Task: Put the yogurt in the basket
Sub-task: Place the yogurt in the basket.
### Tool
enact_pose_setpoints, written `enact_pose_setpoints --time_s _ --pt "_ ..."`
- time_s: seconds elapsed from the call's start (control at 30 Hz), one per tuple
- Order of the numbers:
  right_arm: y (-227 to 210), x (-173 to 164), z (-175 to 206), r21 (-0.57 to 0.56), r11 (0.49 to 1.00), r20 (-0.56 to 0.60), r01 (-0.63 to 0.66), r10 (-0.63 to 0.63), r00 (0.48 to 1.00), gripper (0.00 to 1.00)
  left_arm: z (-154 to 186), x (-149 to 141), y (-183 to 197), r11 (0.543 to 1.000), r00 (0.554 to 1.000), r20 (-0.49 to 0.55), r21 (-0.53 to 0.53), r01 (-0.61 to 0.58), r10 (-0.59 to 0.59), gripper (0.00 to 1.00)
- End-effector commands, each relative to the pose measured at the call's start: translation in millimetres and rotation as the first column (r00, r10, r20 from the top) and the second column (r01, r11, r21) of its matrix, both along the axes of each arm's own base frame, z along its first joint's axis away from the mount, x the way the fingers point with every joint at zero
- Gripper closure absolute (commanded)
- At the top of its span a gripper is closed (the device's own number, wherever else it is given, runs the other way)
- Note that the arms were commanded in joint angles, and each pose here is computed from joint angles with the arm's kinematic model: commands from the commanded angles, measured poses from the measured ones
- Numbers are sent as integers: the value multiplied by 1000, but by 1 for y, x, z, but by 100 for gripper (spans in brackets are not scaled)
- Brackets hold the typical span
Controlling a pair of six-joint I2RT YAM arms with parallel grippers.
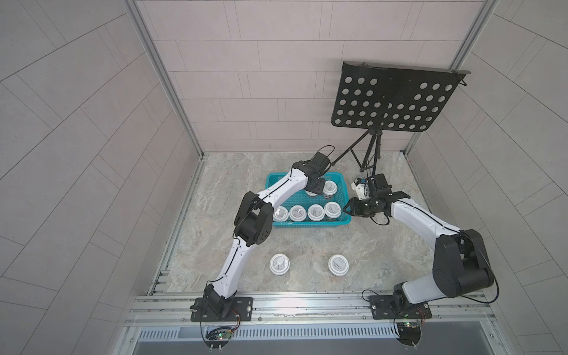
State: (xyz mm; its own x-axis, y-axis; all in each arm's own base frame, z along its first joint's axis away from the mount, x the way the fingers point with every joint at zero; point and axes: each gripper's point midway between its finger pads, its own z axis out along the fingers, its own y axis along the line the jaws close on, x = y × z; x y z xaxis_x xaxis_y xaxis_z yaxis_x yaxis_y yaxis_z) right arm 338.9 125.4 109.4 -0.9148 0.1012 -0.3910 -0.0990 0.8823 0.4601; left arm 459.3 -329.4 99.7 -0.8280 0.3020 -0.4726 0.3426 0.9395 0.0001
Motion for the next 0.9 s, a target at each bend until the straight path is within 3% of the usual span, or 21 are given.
enact_pose_setpoints --time_s 0.0,0.17,0.5,0.87 --pt "-2 -6 0 -5 1000 -7 -4 4 1000 61 -8 2 2 1000 1000 -15 19 4 -3 35" --pt "-1 -6 0 -6 1000 -7 -5 5 1000 60 -11 3 1 1000 1000 -19 19 5 -5 34" --pt "-3 -6 3 -15 1000 2 2 -1 1000 55 4 5 1 1000 1000 4 9 6 -6 22" --pt "-10 -6 15 -55 998 38 9 -7 999 46 57 -6 1 998 998 48 -56 33 -30 15"
